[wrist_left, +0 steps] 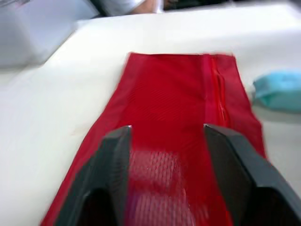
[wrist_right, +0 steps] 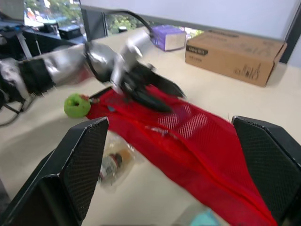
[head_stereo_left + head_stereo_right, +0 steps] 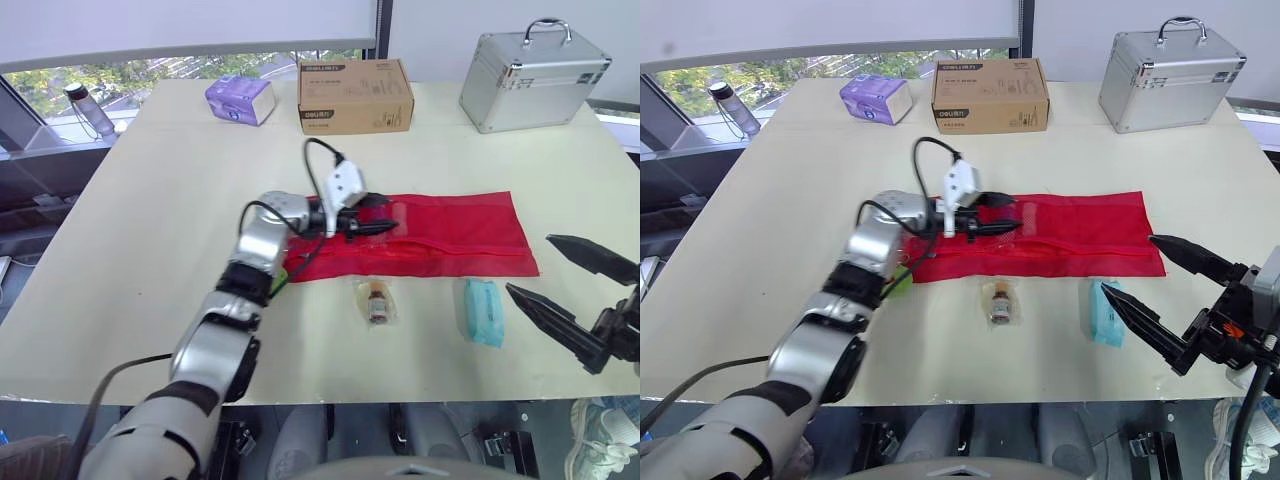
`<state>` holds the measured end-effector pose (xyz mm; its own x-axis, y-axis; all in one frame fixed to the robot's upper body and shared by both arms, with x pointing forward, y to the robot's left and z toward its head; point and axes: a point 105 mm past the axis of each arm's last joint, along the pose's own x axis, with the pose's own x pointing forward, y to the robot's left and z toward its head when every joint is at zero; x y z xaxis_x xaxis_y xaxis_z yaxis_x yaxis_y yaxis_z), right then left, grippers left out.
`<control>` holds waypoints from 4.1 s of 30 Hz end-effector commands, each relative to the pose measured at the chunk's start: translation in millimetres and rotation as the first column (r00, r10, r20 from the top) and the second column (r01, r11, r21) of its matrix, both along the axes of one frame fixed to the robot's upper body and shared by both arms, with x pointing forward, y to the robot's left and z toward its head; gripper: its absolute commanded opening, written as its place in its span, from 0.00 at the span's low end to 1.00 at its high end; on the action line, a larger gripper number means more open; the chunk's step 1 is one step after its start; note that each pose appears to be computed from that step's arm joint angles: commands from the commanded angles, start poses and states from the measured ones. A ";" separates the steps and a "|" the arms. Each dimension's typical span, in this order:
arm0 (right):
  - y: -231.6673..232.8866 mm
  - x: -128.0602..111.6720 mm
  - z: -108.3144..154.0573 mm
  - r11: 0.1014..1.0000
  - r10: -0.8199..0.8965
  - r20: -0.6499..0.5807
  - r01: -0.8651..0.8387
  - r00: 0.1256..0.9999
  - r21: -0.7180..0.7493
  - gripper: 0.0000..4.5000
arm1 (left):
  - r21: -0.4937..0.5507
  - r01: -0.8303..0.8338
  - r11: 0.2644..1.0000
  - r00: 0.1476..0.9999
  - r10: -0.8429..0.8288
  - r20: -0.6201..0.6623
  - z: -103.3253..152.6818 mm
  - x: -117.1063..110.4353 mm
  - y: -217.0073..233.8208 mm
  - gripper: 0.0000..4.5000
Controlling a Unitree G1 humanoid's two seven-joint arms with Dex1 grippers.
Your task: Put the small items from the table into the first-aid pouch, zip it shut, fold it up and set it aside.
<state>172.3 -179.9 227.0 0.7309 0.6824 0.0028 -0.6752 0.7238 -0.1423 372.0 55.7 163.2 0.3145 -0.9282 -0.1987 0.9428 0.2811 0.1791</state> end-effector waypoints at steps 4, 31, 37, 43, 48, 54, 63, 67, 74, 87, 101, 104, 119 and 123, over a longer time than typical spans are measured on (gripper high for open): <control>3.4 -5.4 1.1 0.999 0.018 0.018 -0.017 1.000 -0.038 1.00 | 0.011 -0.089 0.996 0.994 0.089 -0.061 7.7 -19.8 13.0 0.53; 7.8 -10.8 -10.8 0.999 0.024 -0.016 -0.025 1.000 -0.047 1.00 | -0.009 -0.093 0.996 0.995 0.093 -0.034 -12.1 -16.5 -18.3 0.02; 20.0 -9.3 -27.9 0.998 0.048 -0.096 -0.052 0.994 -0.040 1.00 | -0.047 -0.114 0.992 0.991 0.110 -0.070 -6.4 -17.8 -15.8 0.02; 41.6 -0.3 -52.5 0.998 0.068 -0.205 -0.068 0.976 0.007 1.00 | -0.048 -0.128 0.991 0.990 0.124 -0.067 -5.3 -17.0 -14.2 0.02; 69.6 19.7 -94.4 0.996 0.089 -0.391 -0.071 0.916 0.061 1.00 | -0.044 -0.129 0.991 0.990 0.126 -0.064 -6.3 -17.3 -15.8 0.02; 98.9 52.7 -123.6 0.996 0.088 -0.530 -0.056 0.844 0.075 1.00 | -0.035 -0.117 0.993 0.992 0.115 -0.056 -6.3 -20.0 -18.5 0.02; 121.8 72.6 -136.6 0.996 0.090 -0.609 -0.072 0.788 0.053 1.00 | -0.029 -0.138 0.990 0.989 0.136 -0.056 -2.8 -20.1 -17.0 0.02; 130.2 69.8 -137.5 0.994 0.109 -0.622 -0.101 0.776 0.048 0.94 | -0.028 -0.149 0.988 0.987 0.147 -0.060 -2.1 -20.1 -16.9 0.01; 121.5 68.8 -142.4 0.990 0.056 -0.595 -0.123 0.802 -0.073 0.36 | -0.026 -0.155 0.988 0.986 0.153 -0.066 -3.3 -21.5 -17.8 0.00; 83.9 77.0 -103.3 0.994 -0.032 -0.528 0.080 0.848 0.069 0.19 | -0.050 -0.149 0.988 0.987 0.145 -0.073 -2.2 -24.8 -19.8 0.00; 73.3 116.4 -105.9 0.855 -0.299 -0.610 0.490 0.733 0.169 0.19 | -0.072 -0.146 0.987 0.987 0.139 -0.086 -2.0 -27.3 -26.1 0.00; 70.4 126.3 -103.3 0.834 -0.326 -0.611 0.524 0.721 0.173 0.19 | -0.068 -0.138 0.988 0.988 0.132 -0.085 -2.3 -27.7 -27.3 0.00; 68.7 155.8 -101.5 0.823 -0.381 -0.585 0.551 0.716 0.138 0.19 | -0.019 -0.073 0.997 0.994 0.071 -0.078 -12.9 -40.4 -23.7 0.00; 69.0 162.5 -100.5 0.842 -0.389 -0.556 0.529 0.735 0.110 0.19 | 0.001 -0.061 0.998 0.995 0.061 -0.077 -17.7 -42.6 -21.7 0.00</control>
<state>330.0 -108.6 113.4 0.8757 0.2967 -0.3809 -0.1532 0.9190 0.3634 336.0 37.9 134.9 0.3826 -0.8882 -0.2544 0.9230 0.3797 0.0626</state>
